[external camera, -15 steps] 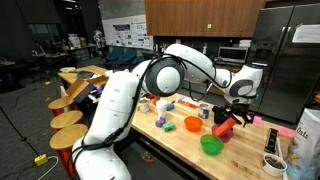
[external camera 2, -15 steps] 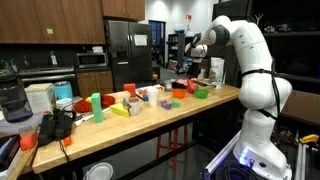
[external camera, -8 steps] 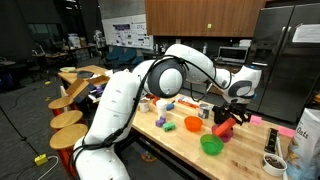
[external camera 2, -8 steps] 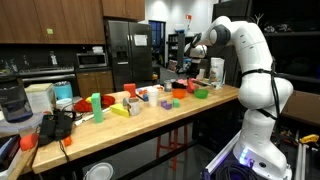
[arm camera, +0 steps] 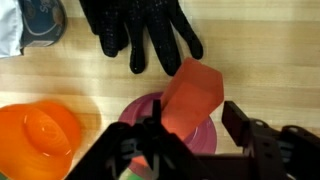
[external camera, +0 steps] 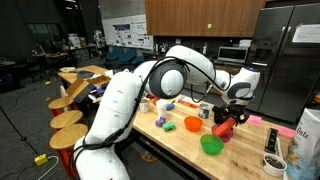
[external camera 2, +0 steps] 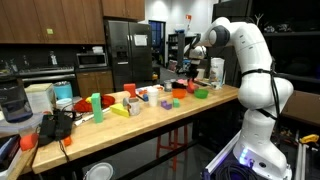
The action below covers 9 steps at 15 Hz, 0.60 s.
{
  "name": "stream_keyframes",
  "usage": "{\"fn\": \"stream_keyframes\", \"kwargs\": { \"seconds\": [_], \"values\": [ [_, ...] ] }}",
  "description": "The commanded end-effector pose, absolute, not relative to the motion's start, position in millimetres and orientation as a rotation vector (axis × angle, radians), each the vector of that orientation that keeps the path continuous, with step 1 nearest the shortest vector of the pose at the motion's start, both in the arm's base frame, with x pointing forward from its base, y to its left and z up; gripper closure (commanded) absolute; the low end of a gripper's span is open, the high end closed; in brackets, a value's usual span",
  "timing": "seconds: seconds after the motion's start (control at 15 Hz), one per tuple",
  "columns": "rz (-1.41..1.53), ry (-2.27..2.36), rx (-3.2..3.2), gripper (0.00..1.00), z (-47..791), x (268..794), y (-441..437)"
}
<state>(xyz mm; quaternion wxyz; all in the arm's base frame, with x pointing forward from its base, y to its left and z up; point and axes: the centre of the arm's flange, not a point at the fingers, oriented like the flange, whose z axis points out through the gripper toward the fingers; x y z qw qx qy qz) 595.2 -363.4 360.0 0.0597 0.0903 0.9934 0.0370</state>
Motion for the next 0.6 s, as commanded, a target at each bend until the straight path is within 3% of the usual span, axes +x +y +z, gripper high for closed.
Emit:
{"fn": "stream_keyframes", "kwargs": {
  "seconds": [0.0, 0.2, 0.53],
  "values": [
    [0.115, 2.985, 0.296, 0.66, 362, 598, -365],
    [0.108, 2.979, 0.292, 0.84, 364, 599, -365],
    [0.029, 2.929, 0.287, 0.87, 383, 596, -375]
  ]
}}
